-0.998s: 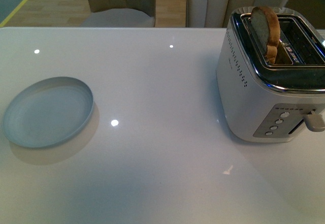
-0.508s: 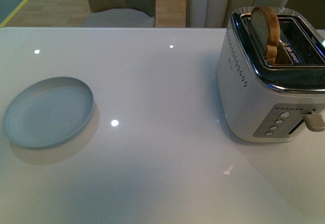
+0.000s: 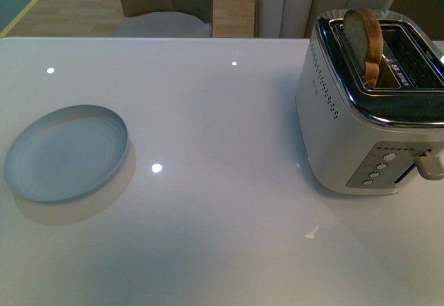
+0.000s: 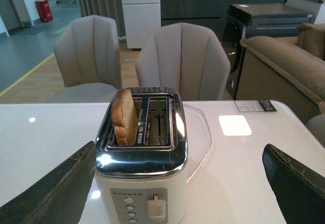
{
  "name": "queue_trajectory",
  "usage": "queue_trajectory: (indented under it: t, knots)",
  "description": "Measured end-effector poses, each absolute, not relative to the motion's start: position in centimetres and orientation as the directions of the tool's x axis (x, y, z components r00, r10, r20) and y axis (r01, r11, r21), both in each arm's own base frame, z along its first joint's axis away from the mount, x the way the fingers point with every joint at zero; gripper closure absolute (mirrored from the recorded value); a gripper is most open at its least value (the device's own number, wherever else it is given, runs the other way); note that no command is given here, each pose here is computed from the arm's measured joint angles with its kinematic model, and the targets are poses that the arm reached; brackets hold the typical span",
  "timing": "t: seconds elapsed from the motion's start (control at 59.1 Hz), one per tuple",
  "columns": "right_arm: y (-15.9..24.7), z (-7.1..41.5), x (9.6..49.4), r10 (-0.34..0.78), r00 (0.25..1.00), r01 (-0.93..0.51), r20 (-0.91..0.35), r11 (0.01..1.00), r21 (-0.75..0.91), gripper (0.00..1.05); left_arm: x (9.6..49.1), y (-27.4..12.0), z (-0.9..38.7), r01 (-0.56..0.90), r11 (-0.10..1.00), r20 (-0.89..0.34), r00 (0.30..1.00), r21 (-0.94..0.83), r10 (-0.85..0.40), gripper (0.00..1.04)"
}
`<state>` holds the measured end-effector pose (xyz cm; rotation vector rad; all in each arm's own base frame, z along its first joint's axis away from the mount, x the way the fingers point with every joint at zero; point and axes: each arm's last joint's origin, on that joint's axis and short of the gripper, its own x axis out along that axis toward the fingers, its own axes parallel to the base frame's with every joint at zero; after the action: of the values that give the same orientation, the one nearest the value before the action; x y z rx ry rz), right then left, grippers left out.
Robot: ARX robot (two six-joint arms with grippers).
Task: Left arm holds plate, right arm toasts bread
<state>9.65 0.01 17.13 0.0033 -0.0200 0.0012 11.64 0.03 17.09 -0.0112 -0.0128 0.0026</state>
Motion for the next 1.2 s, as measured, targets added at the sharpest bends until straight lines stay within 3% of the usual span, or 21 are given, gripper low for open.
queue_trajectory:
  t: [0.897,1.201]
  knots:
    - [0.0,17.1,9.7,0.001,1.0,-0.001,0.02,1.0,0.003,0.09,9.7,0.0,16.8,-0.002,1.0,0.008,1.0,-0.011,0.002,1.02]
    - [0.0,17.1,9.7,0.001,1.0,-0.001,0.02,1.0,0.003,0.09,9.7,0.0,16.8,-0.002,1.0,0.008,1.0,-0.011,0.002,0.45]
